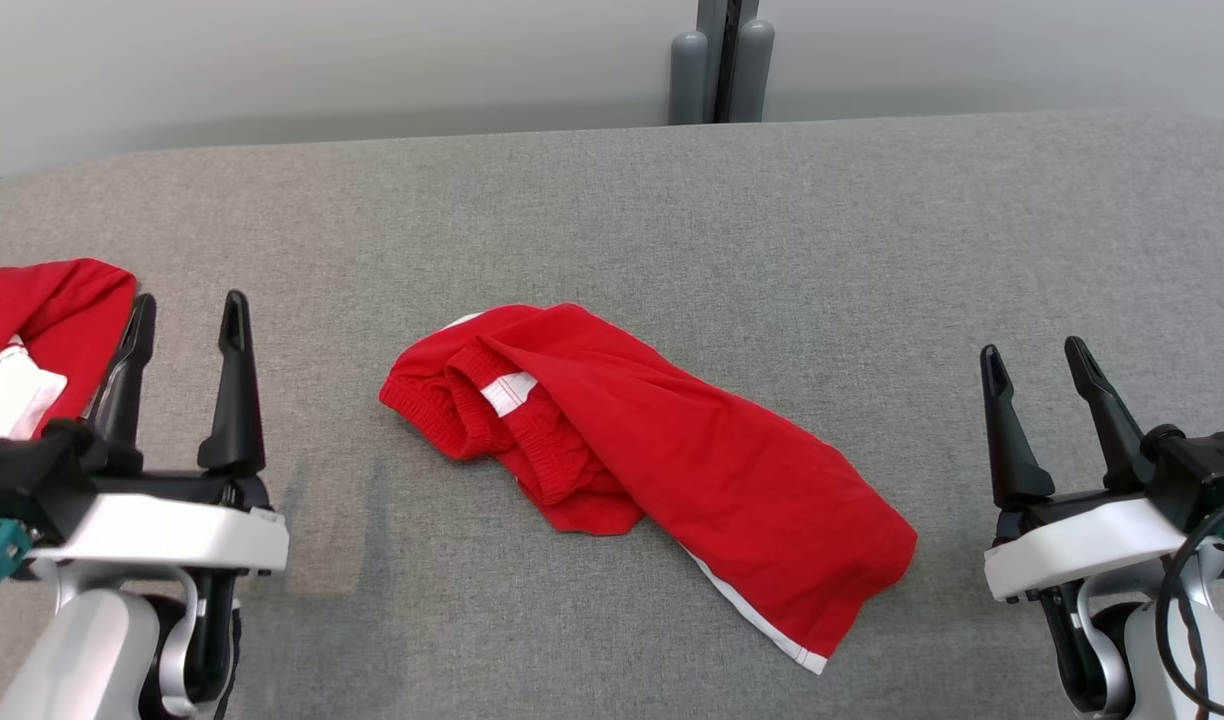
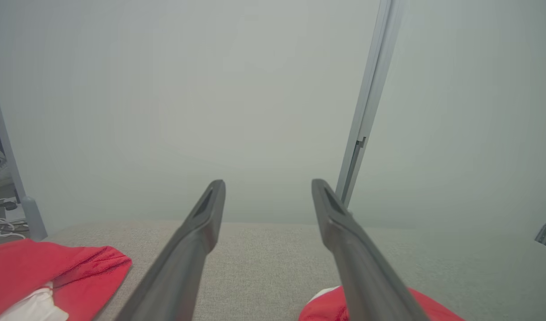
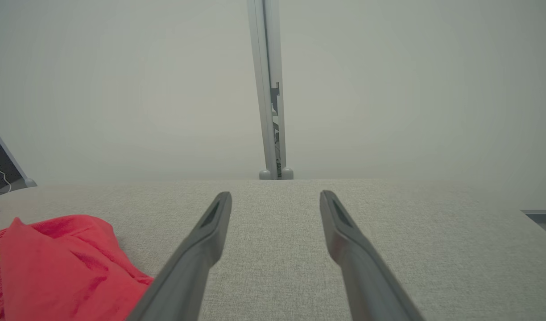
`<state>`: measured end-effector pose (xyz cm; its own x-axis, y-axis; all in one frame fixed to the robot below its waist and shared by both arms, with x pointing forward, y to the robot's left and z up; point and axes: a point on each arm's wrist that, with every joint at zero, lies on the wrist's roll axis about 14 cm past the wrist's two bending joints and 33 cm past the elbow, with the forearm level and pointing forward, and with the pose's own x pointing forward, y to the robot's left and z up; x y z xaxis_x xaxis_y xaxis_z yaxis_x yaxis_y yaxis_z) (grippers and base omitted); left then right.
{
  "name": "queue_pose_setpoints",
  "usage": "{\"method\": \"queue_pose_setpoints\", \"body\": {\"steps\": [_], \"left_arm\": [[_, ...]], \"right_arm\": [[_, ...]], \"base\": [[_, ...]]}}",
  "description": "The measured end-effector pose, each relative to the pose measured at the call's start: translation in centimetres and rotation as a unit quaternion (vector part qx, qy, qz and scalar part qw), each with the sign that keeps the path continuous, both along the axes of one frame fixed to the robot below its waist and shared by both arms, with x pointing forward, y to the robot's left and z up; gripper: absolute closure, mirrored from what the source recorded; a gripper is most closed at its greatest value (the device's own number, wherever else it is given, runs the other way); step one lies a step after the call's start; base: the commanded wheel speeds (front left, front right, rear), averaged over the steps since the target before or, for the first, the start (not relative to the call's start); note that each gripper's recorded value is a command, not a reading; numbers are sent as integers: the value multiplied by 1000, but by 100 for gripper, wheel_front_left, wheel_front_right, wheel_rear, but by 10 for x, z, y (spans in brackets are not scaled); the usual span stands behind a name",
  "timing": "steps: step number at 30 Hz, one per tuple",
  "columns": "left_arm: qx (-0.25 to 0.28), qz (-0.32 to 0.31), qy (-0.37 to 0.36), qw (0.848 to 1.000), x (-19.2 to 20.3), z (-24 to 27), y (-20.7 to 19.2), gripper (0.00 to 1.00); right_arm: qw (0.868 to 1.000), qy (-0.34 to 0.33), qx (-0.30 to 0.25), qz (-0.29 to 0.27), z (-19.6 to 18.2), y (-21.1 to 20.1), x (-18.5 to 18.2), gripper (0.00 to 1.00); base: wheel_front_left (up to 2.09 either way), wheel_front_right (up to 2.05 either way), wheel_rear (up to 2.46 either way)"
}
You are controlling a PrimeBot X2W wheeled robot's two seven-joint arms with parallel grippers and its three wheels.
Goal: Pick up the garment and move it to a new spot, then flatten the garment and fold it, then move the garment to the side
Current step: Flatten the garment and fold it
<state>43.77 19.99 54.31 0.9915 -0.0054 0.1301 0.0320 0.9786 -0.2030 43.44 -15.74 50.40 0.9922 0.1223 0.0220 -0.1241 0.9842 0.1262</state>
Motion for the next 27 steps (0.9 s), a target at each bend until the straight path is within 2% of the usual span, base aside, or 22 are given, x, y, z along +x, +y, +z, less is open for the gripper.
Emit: {"method": "queue_pose_setpoints", "body": {"steps": [8, 17, 23, 27], "left_arm": [[41, -9, 27, 999, -21, -21, -1, 0], [42, -12, 40, 998, -29, -27, -3, 0], [42, -10, 50, 998, -29, -32, -3, 0], [40, -8, 54, 998, -28, -34, -3, 0]], "right_arm": [[1000, 4, -6, 6, 0, 4, -4, 0], [1000, 4, -11, 19, 1, 12, -3, 0], [997, 23, -30, 74, -6, 44, -6, 0], [988, 62, -49, 135, -25, 75, -24, 0]], "base": [[0, 0, 0], [0, 0, 0], [0, 0, 0], [0, 0, 0]]}}
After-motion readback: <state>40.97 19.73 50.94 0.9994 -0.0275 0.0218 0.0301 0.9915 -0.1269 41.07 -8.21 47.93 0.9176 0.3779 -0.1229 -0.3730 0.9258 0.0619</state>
